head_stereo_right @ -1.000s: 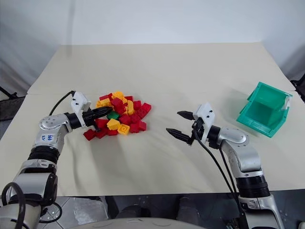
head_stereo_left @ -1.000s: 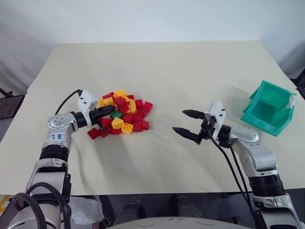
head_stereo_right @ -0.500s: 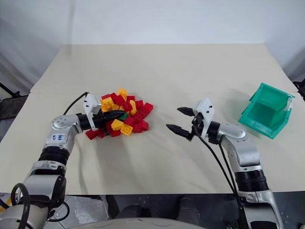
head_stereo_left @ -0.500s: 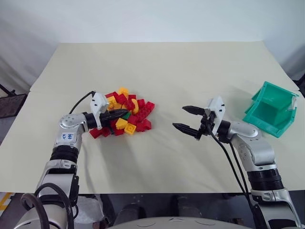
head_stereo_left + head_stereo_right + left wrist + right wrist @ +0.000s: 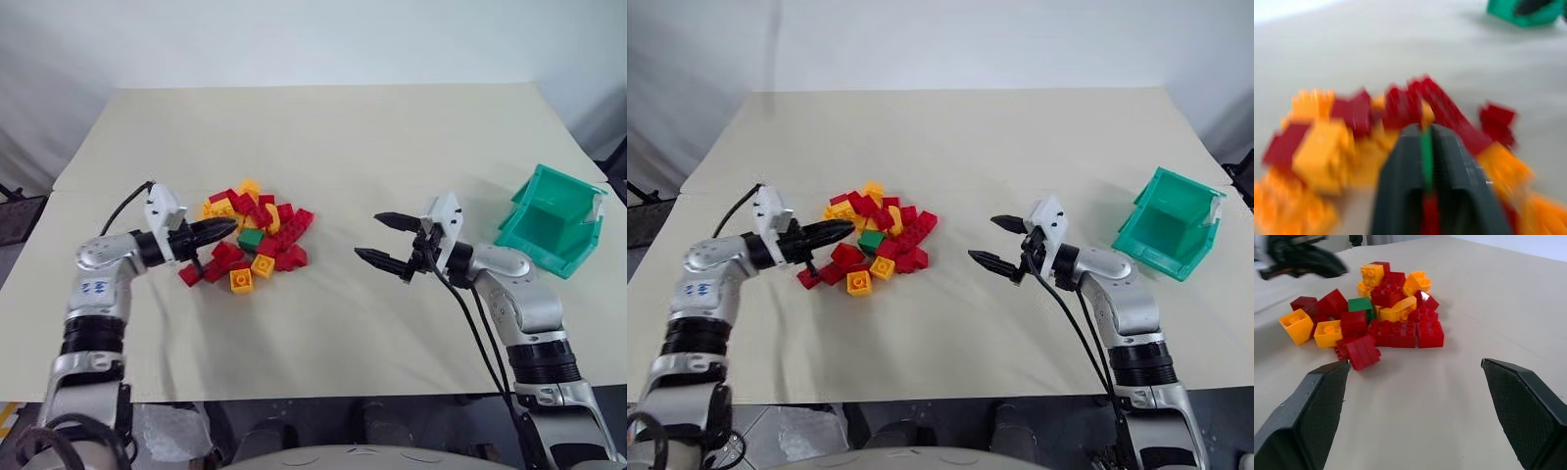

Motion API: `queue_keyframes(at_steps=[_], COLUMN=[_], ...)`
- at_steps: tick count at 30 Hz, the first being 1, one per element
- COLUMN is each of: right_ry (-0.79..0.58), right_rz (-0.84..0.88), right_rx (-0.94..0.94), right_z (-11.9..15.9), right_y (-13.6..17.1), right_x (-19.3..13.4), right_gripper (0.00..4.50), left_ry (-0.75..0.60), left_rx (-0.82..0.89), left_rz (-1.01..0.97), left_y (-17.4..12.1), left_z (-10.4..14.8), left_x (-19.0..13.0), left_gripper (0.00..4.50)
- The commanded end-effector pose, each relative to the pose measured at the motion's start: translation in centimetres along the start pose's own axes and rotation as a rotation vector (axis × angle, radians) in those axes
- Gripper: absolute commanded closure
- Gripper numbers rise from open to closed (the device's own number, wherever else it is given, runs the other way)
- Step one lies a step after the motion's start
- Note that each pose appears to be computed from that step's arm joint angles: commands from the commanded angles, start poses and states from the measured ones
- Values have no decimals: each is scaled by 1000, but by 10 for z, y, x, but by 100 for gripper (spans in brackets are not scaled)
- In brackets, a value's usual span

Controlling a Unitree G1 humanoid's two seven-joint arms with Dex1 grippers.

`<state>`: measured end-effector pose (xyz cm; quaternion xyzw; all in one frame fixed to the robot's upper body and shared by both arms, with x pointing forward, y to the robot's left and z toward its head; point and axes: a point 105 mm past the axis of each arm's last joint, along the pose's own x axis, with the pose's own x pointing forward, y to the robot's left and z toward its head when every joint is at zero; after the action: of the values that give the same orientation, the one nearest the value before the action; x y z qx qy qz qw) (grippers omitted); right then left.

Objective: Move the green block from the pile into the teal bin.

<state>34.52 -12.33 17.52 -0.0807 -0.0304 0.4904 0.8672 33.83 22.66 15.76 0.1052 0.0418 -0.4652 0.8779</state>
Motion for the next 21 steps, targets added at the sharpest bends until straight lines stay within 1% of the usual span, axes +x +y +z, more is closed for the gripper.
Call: queue_keyframes(at_steps=[1, 5, 9, 10, 12, 14, 18, 21], right_ry=[-20, 12, 19, 20, 30, 33, 21, 10], right_rz=[23, 77, 89, 86, 89, 96, 107, 116], right_rx=[-34, -28, -26, -25, -25, -9, -5, -4], right_z=[11, 10, 13, 14, 13, 12, 13, 14], right_y=[-1, 2, 0, -1, -3, -3, -2, 1], right_x=[-2, -9, -15, -16, -17, -16, -8, -3], right_gripper=[0, 0, 0, 0, 0, 0, 0, 0], left_ry=[2, 38, 78, 88, 126, 150, 130, 79], left_rx=[16, 22, 28, 27, 7, -5, 14, 60], left_rz=[-12, 35, 81, 102, 123, 125, 156, 164], left_y=[-5, -3, -4, -5, -15, -24, -23, -19], left_z=[18, 21, 21, 23, 25, 24, 23, 31], left_x=[-23, -54, -83, -95, -121, -130, -128, -108], left_gripper=[267, 141, 15, 2, 2, 2, 2, 2])
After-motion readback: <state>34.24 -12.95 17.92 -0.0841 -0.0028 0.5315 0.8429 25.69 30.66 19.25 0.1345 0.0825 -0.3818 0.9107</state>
